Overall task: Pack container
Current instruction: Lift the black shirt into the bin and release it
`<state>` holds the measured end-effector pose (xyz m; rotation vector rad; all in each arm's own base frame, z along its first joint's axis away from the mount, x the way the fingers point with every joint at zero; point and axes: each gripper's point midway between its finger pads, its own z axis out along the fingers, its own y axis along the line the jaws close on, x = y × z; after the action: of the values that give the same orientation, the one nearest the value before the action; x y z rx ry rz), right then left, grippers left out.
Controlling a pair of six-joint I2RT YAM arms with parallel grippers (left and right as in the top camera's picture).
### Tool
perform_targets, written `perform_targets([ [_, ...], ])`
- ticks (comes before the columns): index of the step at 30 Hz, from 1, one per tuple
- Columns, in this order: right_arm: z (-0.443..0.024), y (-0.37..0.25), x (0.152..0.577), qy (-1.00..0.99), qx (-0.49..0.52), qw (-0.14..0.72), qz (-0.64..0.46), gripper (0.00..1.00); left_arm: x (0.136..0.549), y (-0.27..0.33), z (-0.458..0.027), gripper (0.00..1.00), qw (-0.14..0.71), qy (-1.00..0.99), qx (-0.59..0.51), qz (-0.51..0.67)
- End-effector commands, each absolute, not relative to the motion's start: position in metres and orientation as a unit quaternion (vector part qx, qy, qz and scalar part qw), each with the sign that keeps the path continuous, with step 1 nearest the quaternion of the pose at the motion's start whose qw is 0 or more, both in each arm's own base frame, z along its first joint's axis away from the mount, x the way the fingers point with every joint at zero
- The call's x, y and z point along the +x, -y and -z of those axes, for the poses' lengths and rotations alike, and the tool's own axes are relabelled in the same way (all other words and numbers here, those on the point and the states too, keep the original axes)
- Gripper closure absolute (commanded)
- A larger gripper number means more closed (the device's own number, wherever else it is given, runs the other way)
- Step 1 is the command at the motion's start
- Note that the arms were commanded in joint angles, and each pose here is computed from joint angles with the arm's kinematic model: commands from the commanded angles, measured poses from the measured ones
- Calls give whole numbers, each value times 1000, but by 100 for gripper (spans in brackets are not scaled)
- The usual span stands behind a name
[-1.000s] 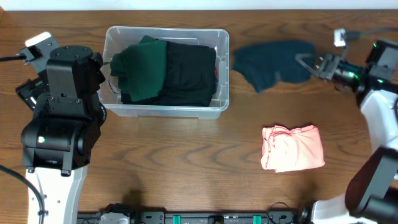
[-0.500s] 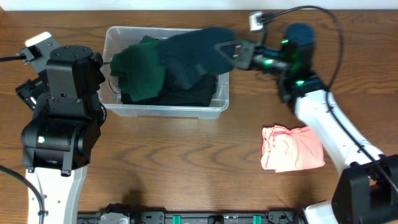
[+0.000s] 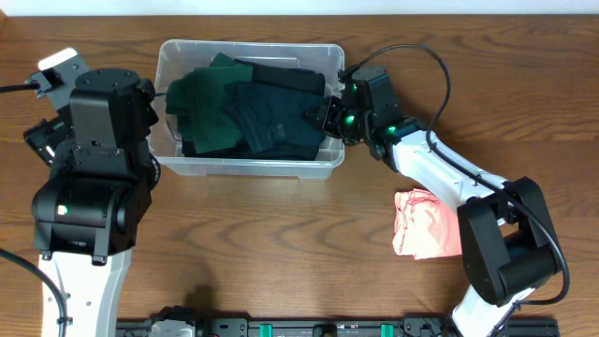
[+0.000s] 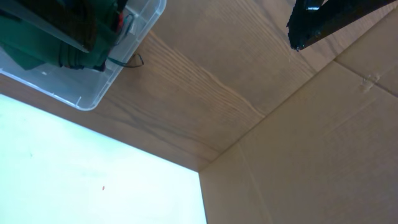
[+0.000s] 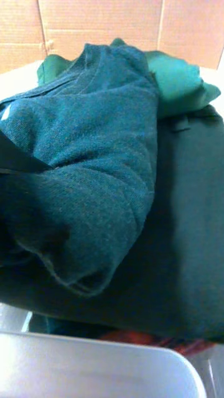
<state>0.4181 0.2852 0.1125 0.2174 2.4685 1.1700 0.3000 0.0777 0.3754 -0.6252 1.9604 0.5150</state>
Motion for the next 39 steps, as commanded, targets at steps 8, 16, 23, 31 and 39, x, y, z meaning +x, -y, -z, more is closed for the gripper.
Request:
perform_targets([
  [8,-119,-294,407,-888,24,224,-401,98,298,-82,-380,2,491,-800,-262,-222],
  [16,-158,-253,401,-903,29,293,-313,99,298,-82,-380,2,491,-800,-262,-222],
  [23,-143,-246,389,-922,3,275,-273,99,298,-82,-380,2,491,-800,-262,-222],
  [31,-95,-274,377,-937,-28,231,-262,92,298,-82,-380,2,491,-800,-262,-222],
  [39,-156,-259,396,-911,-75,332,-231,47,298,-82,-380,2,491,-800,-262,-222],
])
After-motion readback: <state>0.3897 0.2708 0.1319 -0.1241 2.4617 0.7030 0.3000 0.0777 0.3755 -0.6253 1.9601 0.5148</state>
